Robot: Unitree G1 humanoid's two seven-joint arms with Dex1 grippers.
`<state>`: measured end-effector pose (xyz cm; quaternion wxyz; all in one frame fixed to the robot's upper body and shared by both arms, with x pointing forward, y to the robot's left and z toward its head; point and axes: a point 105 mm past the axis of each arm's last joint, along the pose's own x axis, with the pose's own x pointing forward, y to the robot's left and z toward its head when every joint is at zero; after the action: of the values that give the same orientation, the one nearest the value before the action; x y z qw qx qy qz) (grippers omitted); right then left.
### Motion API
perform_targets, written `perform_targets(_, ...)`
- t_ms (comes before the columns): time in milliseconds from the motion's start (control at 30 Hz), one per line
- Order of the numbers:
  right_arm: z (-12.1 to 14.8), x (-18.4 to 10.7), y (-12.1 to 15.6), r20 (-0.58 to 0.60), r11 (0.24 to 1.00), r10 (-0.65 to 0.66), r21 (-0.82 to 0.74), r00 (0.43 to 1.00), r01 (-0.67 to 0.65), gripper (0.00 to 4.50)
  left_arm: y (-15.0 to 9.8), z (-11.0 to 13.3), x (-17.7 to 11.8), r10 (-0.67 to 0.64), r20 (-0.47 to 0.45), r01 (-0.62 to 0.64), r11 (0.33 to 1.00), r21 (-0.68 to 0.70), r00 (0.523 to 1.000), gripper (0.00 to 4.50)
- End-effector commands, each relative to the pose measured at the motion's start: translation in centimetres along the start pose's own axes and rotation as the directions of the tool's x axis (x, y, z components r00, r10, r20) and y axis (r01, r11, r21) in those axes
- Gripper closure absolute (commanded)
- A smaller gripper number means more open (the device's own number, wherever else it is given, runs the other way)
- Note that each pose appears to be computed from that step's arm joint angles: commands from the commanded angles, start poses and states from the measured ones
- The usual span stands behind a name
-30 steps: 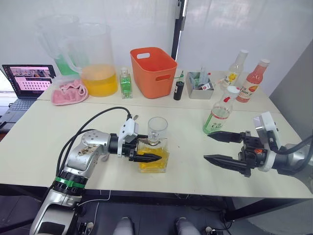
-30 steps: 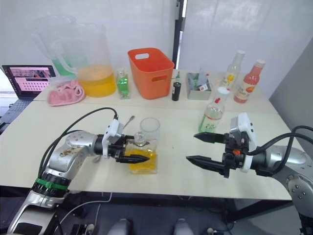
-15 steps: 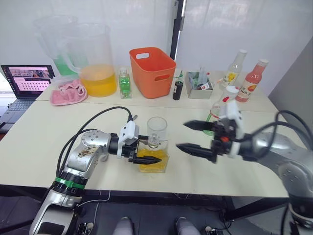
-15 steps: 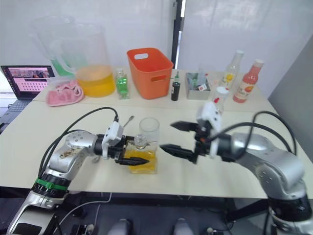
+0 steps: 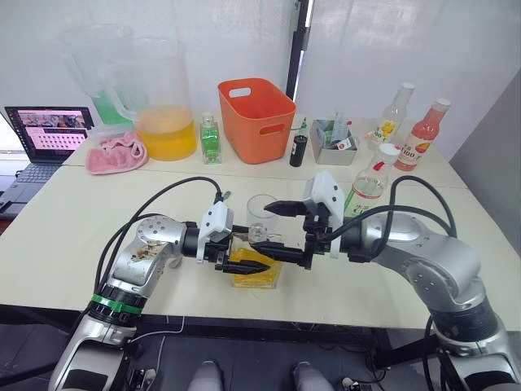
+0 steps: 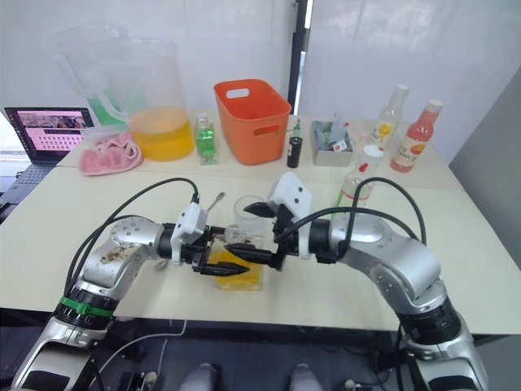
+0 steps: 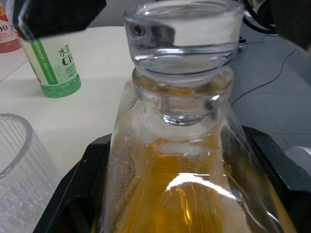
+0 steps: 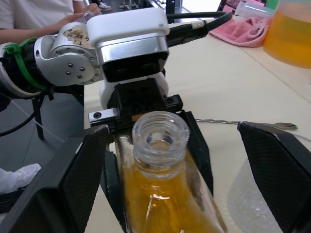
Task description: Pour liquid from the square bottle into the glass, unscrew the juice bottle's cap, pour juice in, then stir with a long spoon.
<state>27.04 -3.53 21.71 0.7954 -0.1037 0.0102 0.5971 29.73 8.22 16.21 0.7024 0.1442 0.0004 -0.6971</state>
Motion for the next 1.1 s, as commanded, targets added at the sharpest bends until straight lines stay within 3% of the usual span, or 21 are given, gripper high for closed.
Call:
perform_targets(33, 1.0, 0.2, 0.0, 0.036, 1.000, -0.009, -0.029, 0.999, 0.010, 0.85, -0.3, 0.6, 0.3, -0.025, -0.003, 0.025, 0.999, 0.036, 1.000, 1.66)
perform_targets(300, 0.7, 0.8, 0.0, 0.035, 1.000, -0.008, -0.020, 0.999, 0.008, 3.44, -0.3, 0.6, 0.4, -0.024, -0.002, 0.024, 0.999, 0.035, 1.000, 1.66)
perform_targets(567, 0.8, 0.9, 0.1, 0.034, 0.999, -0.003, -0.035, 0.999, 0.004, 3.44, -0.2, 0.6, 0.5, -0.021, -0.003, 0.021, 0.999, 0.037, 1.000, 1.66)
perform_targets(900, 5.1, 0.0, 0.4, 0.234, 0.998, 0.052, -0.035, 0.971, -0.045, 3.44, -0.8, -0.7, 0.8, -0.042, -0.039, 0.042, 0.999, 0.010, 0.998, 1.66)
perform_targets(1100, 6.2, -1.0, 0.5, 0.271, 0.997, 0.073, -0.037, 0.960, -0.065, 3.44, -1.0, -1.0, 0.8, -0.048, -0.048, 0.048, 0.999, 0.005, 0.998, 1.66)
